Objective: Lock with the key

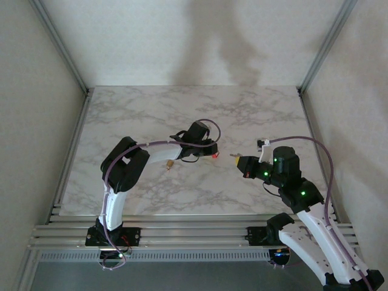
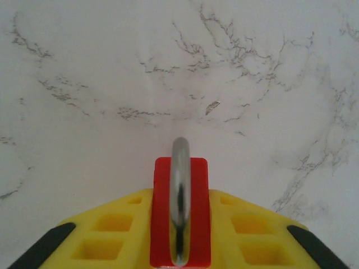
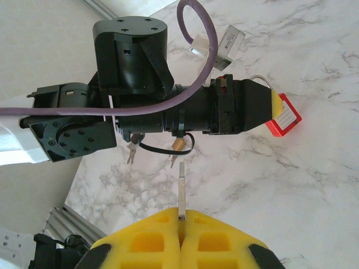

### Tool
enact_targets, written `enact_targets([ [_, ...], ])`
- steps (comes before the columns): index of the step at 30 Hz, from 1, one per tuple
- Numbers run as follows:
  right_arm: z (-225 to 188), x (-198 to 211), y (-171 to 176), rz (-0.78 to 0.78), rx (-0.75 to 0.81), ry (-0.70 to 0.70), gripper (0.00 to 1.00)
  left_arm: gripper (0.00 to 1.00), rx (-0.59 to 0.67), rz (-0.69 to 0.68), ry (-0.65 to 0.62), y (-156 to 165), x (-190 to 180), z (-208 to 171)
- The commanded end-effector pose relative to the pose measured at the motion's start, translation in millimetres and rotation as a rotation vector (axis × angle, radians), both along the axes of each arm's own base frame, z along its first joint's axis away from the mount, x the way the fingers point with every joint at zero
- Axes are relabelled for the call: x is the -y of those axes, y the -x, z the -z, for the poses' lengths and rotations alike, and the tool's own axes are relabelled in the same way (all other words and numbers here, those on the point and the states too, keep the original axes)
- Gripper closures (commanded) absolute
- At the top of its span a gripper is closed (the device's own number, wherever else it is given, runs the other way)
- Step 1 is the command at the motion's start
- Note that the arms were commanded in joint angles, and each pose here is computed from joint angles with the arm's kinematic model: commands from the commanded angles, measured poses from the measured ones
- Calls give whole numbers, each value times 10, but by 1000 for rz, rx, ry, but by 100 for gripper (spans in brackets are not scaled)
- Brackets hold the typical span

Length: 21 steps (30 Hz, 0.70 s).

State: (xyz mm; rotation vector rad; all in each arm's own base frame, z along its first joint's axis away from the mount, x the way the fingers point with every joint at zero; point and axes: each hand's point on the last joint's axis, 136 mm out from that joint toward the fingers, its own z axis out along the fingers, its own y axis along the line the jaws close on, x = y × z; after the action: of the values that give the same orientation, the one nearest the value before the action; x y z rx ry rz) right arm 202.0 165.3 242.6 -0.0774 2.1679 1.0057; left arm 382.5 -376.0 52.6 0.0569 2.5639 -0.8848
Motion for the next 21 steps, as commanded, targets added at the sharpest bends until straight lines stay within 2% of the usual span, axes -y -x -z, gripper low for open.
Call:
enact_targets([
  [1,10,-10,-18,-1,5,-12,100,69,4,11,-21,-62,-9,69],
  [21,27,-36,-20,-10,-9,-22,100,59,4,-38,-70,-304,-228,195],
])
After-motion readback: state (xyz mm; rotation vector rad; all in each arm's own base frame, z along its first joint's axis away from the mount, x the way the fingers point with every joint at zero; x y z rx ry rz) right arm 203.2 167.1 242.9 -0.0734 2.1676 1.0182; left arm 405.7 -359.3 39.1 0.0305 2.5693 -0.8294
